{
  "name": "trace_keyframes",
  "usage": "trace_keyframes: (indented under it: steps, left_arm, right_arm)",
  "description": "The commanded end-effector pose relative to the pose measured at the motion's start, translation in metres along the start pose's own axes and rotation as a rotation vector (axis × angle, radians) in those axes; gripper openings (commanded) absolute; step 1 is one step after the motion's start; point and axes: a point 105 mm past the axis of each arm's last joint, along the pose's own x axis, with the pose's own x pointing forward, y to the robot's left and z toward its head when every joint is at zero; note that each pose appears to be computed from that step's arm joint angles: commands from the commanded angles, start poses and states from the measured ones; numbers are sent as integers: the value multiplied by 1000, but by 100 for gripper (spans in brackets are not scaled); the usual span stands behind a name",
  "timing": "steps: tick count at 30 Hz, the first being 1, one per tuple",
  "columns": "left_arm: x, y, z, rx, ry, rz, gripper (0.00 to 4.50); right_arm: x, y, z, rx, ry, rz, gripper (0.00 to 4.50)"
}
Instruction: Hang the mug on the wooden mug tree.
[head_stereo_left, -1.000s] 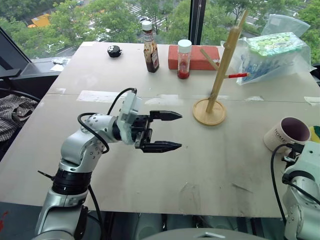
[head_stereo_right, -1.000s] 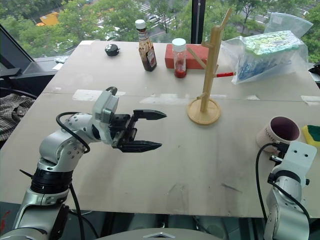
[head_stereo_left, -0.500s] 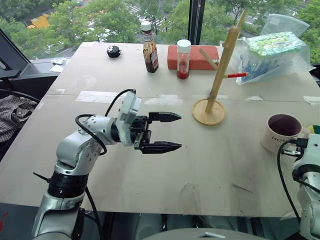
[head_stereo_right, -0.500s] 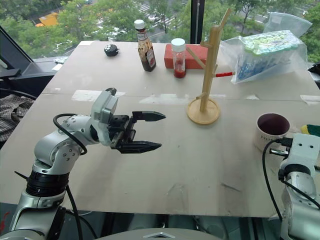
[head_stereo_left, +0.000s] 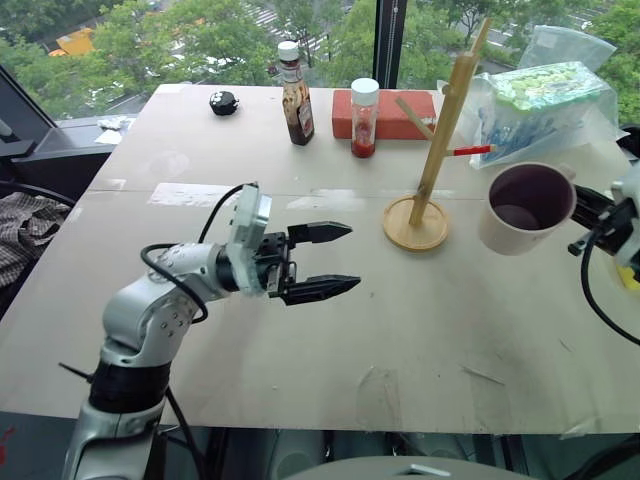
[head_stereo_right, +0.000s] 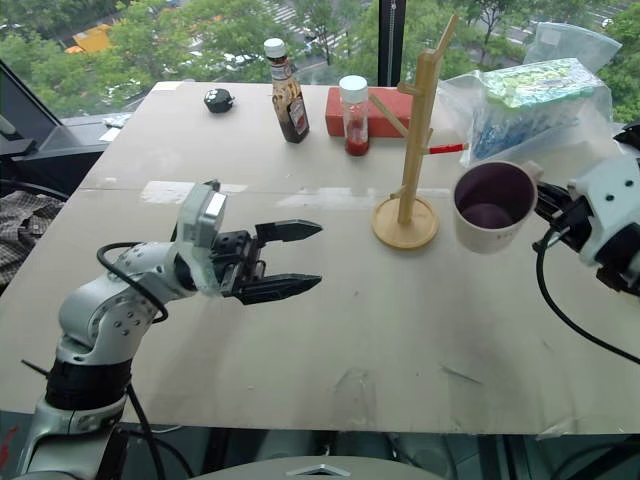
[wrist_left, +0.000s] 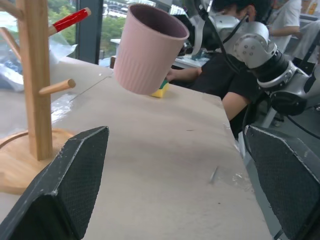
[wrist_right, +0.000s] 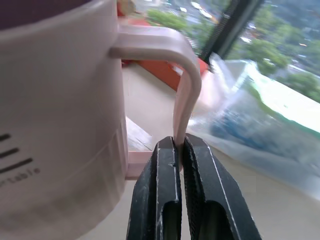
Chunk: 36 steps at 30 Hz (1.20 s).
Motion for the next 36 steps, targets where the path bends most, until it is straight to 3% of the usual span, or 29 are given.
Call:
trace_keyframes:
  steps: [1,12,21,24,27,28,29,36]
  left_arm:
    - [-8,-7,17,68,-53,40,450]
    - [-20,-28,20,25,-68,116,450]
    - [-25,-35,18,23,-75,192,450]
    - [-25,-35,18,25,-73,212,450]
    - [-26,-28,14,54,-62,278,450]
    - [-27,-25,13,61,-57,297,450]
    - [-28,-22,12,76,-52,317,450]
    - [-38,-11,-4,49,6,385,450]
  right_arm:
    - [12,-7,16,-64,-58,75,4]
    - [72,-22,21,-128,-95,252,4]
    - [113,9,16,-148,-112,429,4]
    - [106,9,13,-164,-113,480,4]
    - [91,-8,11,-151,-115,394,85]
    - [82,-11,9,-123,-105,383,140]
    - [73,-12,7,-105,-93,381,167]
    - [5,-6,-12,70,-17,251,167]
